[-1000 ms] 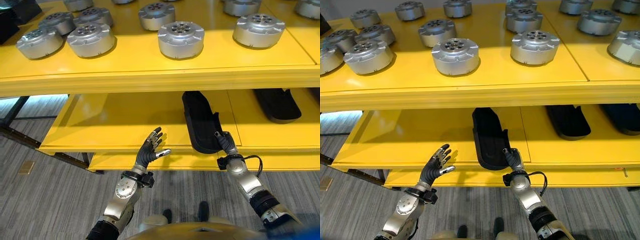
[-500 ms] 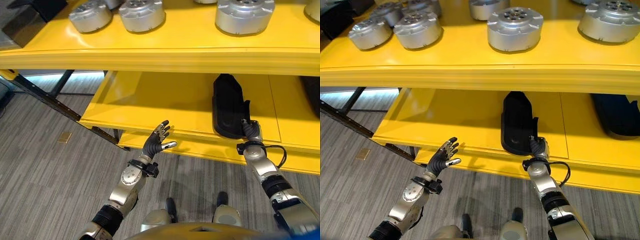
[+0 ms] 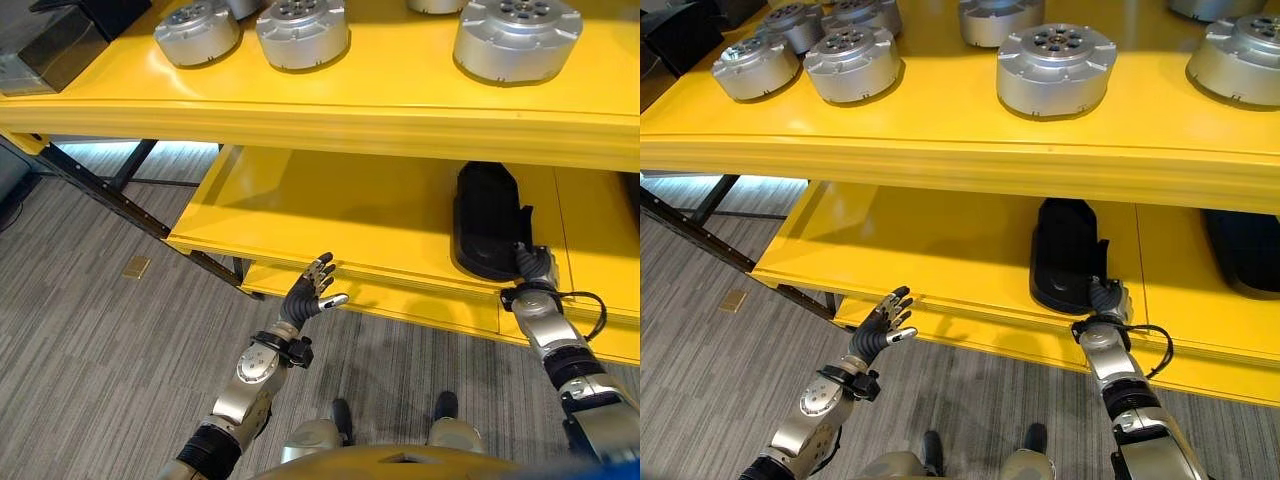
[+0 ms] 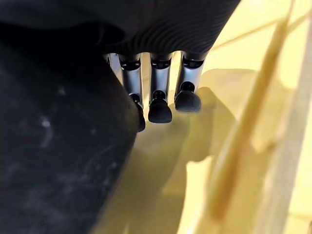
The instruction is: Move parts from the plastic box to the shelf.
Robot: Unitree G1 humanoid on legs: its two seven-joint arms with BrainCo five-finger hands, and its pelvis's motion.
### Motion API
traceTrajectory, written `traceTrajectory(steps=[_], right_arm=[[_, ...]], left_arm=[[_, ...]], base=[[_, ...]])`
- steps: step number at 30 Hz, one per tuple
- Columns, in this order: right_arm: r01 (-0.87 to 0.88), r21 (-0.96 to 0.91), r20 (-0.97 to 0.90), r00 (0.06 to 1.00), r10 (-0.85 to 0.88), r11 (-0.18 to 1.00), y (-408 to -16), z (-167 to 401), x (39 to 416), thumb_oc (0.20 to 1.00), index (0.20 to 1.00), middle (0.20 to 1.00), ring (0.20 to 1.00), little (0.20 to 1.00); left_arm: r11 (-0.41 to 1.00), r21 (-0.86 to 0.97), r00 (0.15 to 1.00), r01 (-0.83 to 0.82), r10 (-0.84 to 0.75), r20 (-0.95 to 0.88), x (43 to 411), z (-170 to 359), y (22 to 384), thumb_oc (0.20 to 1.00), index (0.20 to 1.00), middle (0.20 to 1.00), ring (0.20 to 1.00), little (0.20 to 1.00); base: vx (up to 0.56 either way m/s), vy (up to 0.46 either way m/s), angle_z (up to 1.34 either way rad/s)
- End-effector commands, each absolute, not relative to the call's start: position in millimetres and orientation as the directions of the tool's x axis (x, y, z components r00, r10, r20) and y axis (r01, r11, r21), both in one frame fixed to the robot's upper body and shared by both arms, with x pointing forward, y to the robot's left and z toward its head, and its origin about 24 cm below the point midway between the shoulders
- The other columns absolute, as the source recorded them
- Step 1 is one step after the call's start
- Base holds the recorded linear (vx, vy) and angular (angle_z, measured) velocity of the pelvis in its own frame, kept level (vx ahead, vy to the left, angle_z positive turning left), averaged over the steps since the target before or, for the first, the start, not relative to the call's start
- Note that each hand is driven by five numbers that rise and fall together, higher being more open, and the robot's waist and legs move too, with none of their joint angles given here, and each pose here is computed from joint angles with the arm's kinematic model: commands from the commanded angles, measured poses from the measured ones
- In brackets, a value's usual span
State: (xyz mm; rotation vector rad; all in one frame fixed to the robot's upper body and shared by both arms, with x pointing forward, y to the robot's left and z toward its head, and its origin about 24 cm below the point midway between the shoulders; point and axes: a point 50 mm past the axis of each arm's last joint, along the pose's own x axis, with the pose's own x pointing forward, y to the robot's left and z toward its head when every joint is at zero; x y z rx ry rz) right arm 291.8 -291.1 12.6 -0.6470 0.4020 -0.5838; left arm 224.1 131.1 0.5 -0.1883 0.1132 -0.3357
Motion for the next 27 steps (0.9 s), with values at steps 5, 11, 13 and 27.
traceTrajectory(steps=[5,11,13,27], right_arm=[[0.504,-0.684,0.037,0.746,-0.665,0.528,-317.5,83.3,331.7,0.2,0.2,0.2,0.2,0.2],[0.52,-0.702,0.073,0.733,-0.677,0.487,-332.7,101.6,335.1,0.2,0.2,0.2,0.2,0.2],[0.531,-0.702,0.088,0.727,-0.681,0.475,-335.6,107.0,336.8,0.2,0.2,0.2,0.2,0.2],[0.568,-0.737,0.245,0.729,-0.639,0.366,-342.4,160.2,353.7,0.2,0.2,0.2,0.2,0.2]], left_arm=[[0.897,-0.191,0.917,0.4,-0.394,0.066,233.6,33.2,128.3,1.0,1.0,1.0,1.0,1.0],[0.892,-0.192,0.913,0.408,-0.399,0.085,236.0,37.7,126.9,1.0,1.0,1.0,1.0,1.0],[0.89,-0.189,0.91,0.415,-0.404,0.095,237.4,39.7,125.9,1.0,1.0,1.0,1.0,1.0],[0.88,-0.162,0.893,0.447,-0.428,0.139,243.7,48.4,123.9,1.0,1.0,1.0,1.0,1.0]], base=[[-0.03,0.006,0.0],[-0.05,0.002,0.0],[-0.06,-0.011,-0.02],[-0.05,-0.024,-0.03]])
